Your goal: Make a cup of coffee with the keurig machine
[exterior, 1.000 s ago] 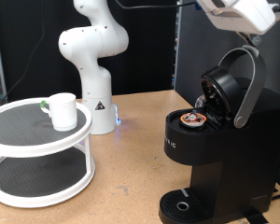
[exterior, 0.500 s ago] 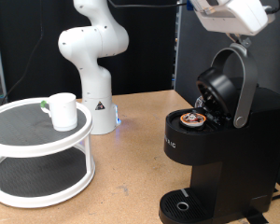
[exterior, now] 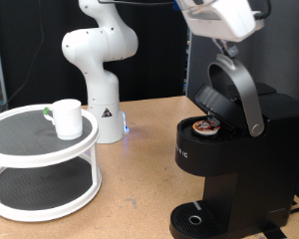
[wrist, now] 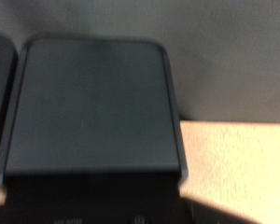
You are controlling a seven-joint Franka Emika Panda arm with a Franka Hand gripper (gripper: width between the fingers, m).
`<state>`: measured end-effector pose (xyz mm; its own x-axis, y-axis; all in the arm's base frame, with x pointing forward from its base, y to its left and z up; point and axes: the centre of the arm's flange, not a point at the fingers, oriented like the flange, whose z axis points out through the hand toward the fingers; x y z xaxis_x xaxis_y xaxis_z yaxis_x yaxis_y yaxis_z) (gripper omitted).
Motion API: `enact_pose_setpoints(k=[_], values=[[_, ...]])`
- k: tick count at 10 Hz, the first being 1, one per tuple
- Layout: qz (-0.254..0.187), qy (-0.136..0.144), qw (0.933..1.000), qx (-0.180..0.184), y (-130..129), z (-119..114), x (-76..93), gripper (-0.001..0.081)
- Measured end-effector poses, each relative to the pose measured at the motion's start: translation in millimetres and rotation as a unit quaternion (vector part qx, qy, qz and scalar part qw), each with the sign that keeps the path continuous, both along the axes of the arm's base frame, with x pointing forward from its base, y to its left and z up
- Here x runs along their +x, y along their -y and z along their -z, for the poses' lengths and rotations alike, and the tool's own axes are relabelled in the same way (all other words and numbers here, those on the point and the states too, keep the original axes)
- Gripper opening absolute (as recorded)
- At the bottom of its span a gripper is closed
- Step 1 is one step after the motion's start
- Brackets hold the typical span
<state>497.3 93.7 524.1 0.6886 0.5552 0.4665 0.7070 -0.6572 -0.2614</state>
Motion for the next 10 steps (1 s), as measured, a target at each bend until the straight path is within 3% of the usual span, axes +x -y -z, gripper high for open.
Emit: enact_pose_setpoints(k=[3, 7, 10], values=[[0.001, -0.009, 0.9997, -0.024, 32, 16, -0.2, 0.0007], [-0.006, -0.006, 0.999, -0.043, 53, 34, -2.2, 0.0007], [-0.006, -0.005, 0.9972, -0.074, 73, 69, -5.3, 0.0007]])
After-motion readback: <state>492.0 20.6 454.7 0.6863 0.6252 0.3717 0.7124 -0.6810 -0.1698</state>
